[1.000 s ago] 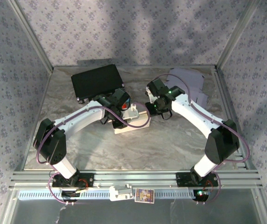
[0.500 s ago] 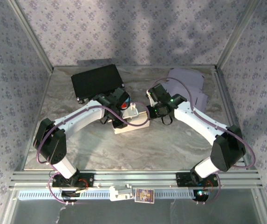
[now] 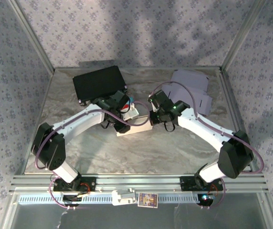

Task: Fold the paper box

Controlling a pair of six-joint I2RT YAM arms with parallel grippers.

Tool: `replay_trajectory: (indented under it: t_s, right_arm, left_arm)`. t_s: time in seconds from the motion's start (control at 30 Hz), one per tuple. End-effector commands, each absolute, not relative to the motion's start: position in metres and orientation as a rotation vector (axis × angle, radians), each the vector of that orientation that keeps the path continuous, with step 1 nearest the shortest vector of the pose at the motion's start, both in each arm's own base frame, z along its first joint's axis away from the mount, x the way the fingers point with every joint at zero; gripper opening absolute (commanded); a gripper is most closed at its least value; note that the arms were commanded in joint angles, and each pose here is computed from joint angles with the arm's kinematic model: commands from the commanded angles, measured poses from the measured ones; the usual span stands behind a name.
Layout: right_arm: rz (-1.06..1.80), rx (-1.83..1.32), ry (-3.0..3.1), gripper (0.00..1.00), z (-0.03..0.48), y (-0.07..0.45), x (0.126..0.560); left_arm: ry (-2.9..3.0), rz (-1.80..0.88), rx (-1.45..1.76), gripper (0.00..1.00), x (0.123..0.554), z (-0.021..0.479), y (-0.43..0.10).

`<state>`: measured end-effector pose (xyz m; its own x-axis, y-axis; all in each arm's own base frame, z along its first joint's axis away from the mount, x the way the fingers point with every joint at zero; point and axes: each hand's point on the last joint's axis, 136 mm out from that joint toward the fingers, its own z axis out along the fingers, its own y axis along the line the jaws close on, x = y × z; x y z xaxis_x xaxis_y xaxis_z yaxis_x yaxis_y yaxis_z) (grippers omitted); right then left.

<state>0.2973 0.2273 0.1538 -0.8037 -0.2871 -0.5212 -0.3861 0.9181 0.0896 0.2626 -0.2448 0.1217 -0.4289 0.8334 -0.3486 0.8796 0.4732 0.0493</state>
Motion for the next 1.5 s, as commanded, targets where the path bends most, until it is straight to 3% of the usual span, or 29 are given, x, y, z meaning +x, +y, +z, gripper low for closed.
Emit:
replay_trajectory:
  t_s: [0.0,0.43,0.63,0.9,1.07,1.47]
  right_arm:
    - [0.177,-0.482,2.648,0.00,0.134,0.213,0.282]
    - [0.167,-0.486,2.651,0.00,0.132,0.217,0.280]
    - [0.160,-0.490,2.651,0.00,0.132,0.218,0.279]
    - [0.154,-0.491,2.654,0.00,0.133,0.219,0.280]
    - [0.158,-0.490,2.651,0.00,0.135,0.221,0.282]
    - [0.158,-0.494,2.653,0.00,0.135,0.221,0.281]
  left_arm:
    - [2.405,-0.239,1.323,0.52,0.262,0.138,-0.243]
    - [2.386,-0.264,1.178,0.57,0.258,0.155,-0.236]
    - [2.393,-0.285,0.921,0.57,0.267,0.186,-0.228]
    - [2.675,-0.287,0.520,0.45,0.241,0.189,-0.184]
    - [2.756,-0.248,0.516,0.41,0.230,0.180,-0.173]
    - [2.721,-0.193,0.580,0.33,0.253,0.179,-0.182]
